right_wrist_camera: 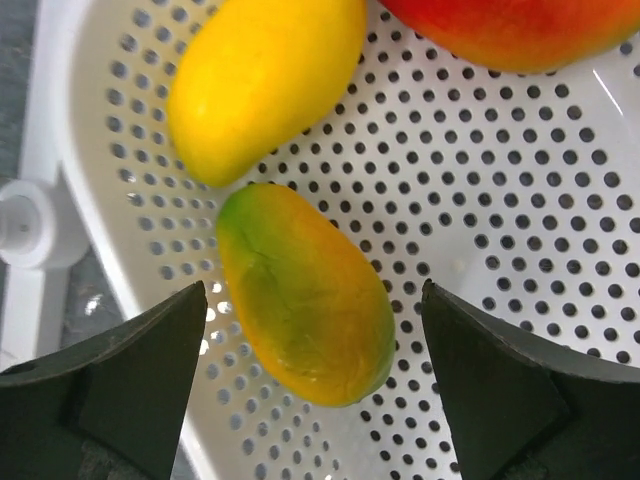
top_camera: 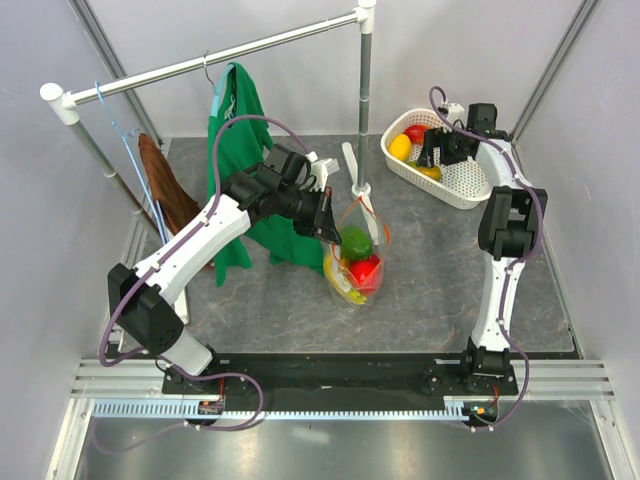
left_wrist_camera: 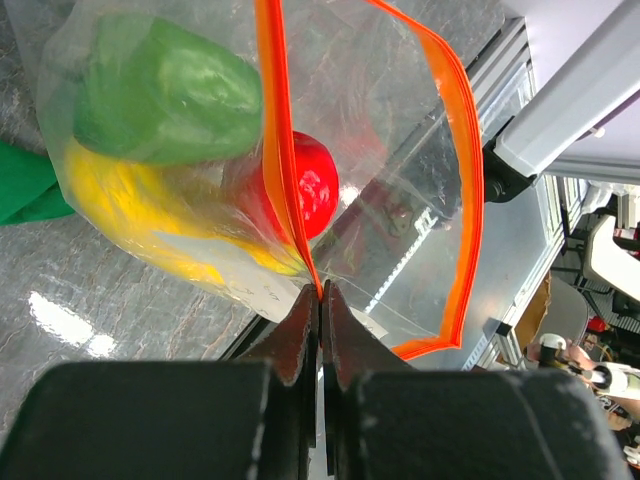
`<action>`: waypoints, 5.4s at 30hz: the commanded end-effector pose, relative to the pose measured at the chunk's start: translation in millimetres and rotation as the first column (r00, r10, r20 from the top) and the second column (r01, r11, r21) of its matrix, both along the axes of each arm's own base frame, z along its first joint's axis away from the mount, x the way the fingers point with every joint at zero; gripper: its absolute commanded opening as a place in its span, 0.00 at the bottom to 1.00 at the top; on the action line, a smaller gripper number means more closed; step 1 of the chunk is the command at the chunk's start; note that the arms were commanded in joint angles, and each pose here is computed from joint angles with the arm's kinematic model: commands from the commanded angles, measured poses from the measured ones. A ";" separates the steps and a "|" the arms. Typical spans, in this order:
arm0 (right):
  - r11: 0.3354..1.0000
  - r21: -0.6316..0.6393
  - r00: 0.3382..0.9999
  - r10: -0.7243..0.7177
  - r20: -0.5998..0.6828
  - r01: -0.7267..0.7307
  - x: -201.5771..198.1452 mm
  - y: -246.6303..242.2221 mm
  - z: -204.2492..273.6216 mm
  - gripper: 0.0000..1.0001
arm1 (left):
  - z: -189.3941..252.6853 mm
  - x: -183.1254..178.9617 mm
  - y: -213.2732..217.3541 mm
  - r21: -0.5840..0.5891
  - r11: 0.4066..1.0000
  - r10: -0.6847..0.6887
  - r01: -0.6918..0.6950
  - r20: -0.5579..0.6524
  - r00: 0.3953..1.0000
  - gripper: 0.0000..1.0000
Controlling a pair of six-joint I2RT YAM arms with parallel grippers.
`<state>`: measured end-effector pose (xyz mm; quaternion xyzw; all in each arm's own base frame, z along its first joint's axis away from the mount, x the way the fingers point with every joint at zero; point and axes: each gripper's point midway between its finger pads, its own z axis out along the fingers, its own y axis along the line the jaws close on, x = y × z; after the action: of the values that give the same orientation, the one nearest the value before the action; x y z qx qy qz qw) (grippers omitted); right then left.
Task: Place the food in the zip-top bag and seal the zipper
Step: Pick up the fake fruit from the bin, then place the fake fruit in the zipper food storage bag, then zip the zipper food storage bag at the center of the board.
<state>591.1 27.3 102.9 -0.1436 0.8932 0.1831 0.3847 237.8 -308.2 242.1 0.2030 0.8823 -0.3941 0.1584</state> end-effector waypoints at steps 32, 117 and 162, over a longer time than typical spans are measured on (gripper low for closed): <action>0.983 0.181 0.975 -0.063 0.215 0.023 -35.7 -30.5 169.5 0.11 | 6.1 14.7 3.3 -0.023 0.999 0.038 -0.038 0.014 0.999 0.02; 0.861 0.052 0.851 0.489 0.189 -0.507 -321.1 158.7 189.0 0.87 | 23.8 -7.8 -13.5 -0.100 0.949 -0.287 0.298 0.118 0.951 0.02; 0.746 0.663 0.970 0.120 -0.212 0.053 -374.9 172.5 134.1 0.00 | -17.0 -44.5 -62.6 -0.039 0.886 -0.463 0.463 0.001 0.886 0.45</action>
<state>209.8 200.2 227.7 0.0132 0.8181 0.5118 0.2618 187.6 -369.1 239.0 0.4221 0.7818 -0.4539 0.0679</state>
